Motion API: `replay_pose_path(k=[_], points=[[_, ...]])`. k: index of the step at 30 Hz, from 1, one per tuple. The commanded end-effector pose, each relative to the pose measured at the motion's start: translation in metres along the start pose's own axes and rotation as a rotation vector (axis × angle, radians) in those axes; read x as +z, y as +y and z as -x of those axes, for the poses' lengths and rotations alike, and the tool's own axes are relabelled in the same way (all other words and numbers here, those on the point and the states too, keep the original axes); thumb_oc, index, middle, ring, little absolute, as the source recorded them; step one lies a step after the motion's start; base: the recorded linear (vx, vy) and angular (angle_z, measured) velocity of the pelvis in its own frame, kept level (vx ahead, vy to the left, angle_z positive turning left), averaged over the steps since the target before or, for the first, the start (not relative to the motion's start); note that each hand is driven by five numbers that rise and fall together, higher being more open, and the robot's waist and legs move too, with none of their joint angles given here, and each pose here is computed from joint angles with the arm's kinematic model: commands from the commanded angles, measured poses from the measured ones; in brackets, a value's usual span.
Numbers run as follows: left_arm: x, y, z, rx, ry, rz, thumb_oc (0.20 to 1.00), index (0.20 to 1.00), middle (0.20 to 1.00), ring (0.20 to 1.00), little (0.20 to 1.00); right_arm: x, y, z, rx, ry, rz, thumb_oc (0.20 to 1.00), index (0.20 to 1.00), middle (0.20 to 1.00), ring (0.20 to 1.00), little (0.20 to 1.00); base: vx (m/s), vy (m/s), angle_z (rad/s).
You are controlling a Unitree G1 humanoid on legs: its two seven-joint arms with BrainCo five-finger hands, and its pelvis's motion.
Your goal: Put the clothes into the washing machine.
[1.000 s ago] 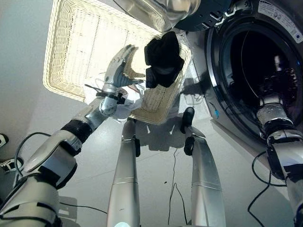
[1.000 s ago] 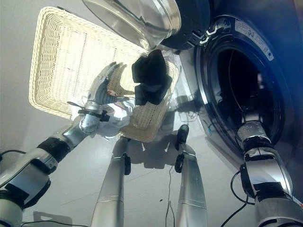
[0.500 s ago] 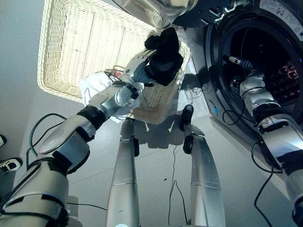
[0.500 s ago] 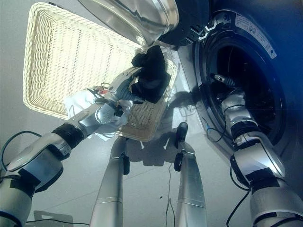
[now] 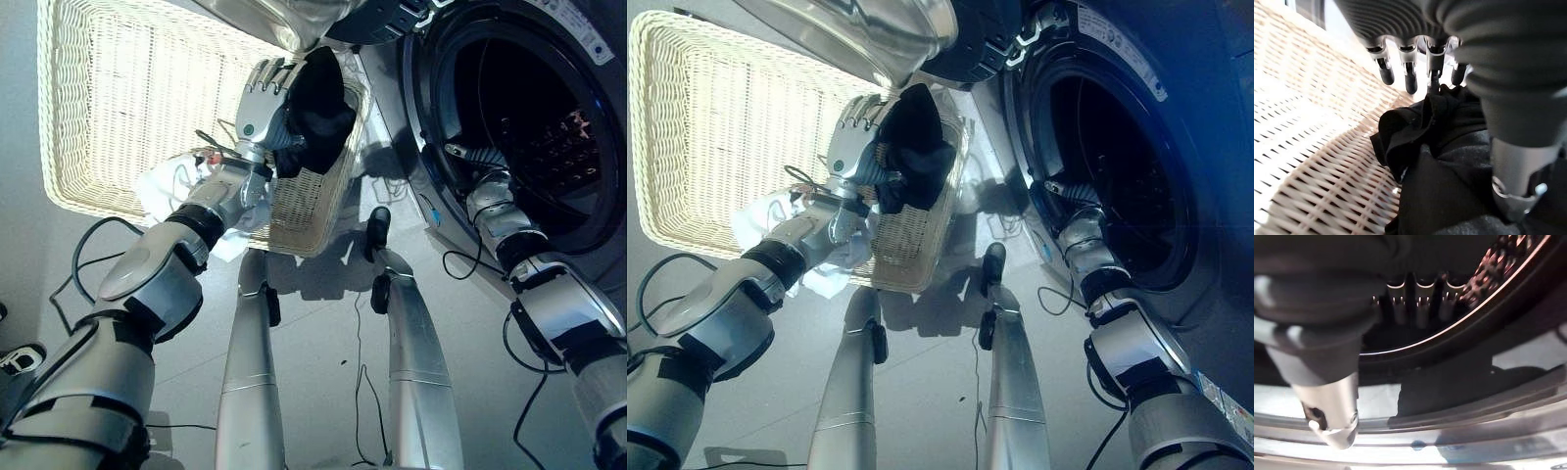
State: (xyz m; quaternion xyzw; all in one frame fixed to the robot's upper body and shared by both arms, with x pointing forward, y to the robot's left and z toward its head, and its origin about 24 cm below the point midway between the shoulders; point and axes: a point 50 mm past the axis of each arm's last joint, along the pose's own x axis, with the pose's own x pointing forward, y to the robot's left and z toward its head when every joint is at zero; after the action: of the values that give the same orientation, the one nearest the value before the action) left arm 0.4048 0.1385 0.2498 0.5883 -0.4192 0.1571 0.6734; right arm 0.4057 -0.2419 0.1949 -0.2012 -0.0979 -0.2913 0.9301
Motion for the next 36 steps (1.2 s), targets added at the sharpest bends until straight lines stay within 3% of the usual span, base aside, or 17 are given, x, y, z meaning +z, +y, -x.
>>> replay_pose_path(k=[1, 11, 20, 21, 22, 23, 27, 36], points=[[0.008, 0.011, -0.020, 0.037, -0.023, 0.018, 1.000, 1.000, 1.000, 1.000, 1.000, 0.010, 0.000, 0.001, -0.020, -0.096, 0.018, 1.000, 1.000, 1.000, 1.000, 1.000, 0.00, 0.000, 0.00], [0.005, -0.008, -0.015, -0.234, 0.038, 0.043, 1.000, 1.000, 1.000, 1.000, 1.000, 0.022, 0.005, 0.001, -0.014, -0.136, 0.007, 1.000, 1.000, 1.000, 1.000, 1.000, 0.00, 0.003, -0.01], [-0.003, -0.017, -0.006, -0.349, 0.095, 0.071, 1.000, 1.000, 1.000, 1.000, 1.000, 0.029, 0.008, 0.001, -0.021, -0.150, -0.001, 1.000, 1.000, 1.000, 1.000, 1.000, 0.00, 0.000, 0.00], [-0.003, -0.018, -0.005, -0.366, 0.103, 0.077, 0.956, 0.956, 0.956, 0.956, 0.956, 0.030, 0.008, 0.001, -0.022, -0.153, -0.003, 1.000, 1.000, 1.000, 1.000, 1.000, 0.00, 0.000, 0.00], [-0.004, -0.018, -0.005, -0.370, 0.104, 0.079, 0.831, 0.831, 0.831, 0.831, 0.831, 0.030, 0.008, 0.001, -0.023, -0.154, -0.004, 1.000, 1.000, 1.000, 1.000, 1.000, 0.00, 0.000, 0.00], [-0.003, -0.019, -0.004, -0.388, 0.104, 0.101, 0.200, 0.200, 0.200, 0.200, 0.200, 0.030, 0.008, 0.001, -0.025, -0.156, -0.009, 1.000, 1.000, 1.000, 1.000, 1.000, 0.00, 0.000, 0.00], [0.000, -0.020, -0.004, -0.407, 0.093, 0.114, 0.200, 0.200, 0.200, 0.200, 0.200, 0.030, 0.007, 0.002, -0.033, -0.158, -0.015, 1.000, 1.000, 1.000, 1.000, 1.000, 0.00, 0.000, 0.00], [0.000, -0.012, -0.006, -0.243, 0.078, 0.099, 0.200, 0.200, 0.200, 0.200, 0.200, 0.031, 0.006, 0.003, -0.055, -0.167, -0.024, 1.000, 1.000, 1.000, 1.000, 1.000, 0.00, 0.000, 0.00]])
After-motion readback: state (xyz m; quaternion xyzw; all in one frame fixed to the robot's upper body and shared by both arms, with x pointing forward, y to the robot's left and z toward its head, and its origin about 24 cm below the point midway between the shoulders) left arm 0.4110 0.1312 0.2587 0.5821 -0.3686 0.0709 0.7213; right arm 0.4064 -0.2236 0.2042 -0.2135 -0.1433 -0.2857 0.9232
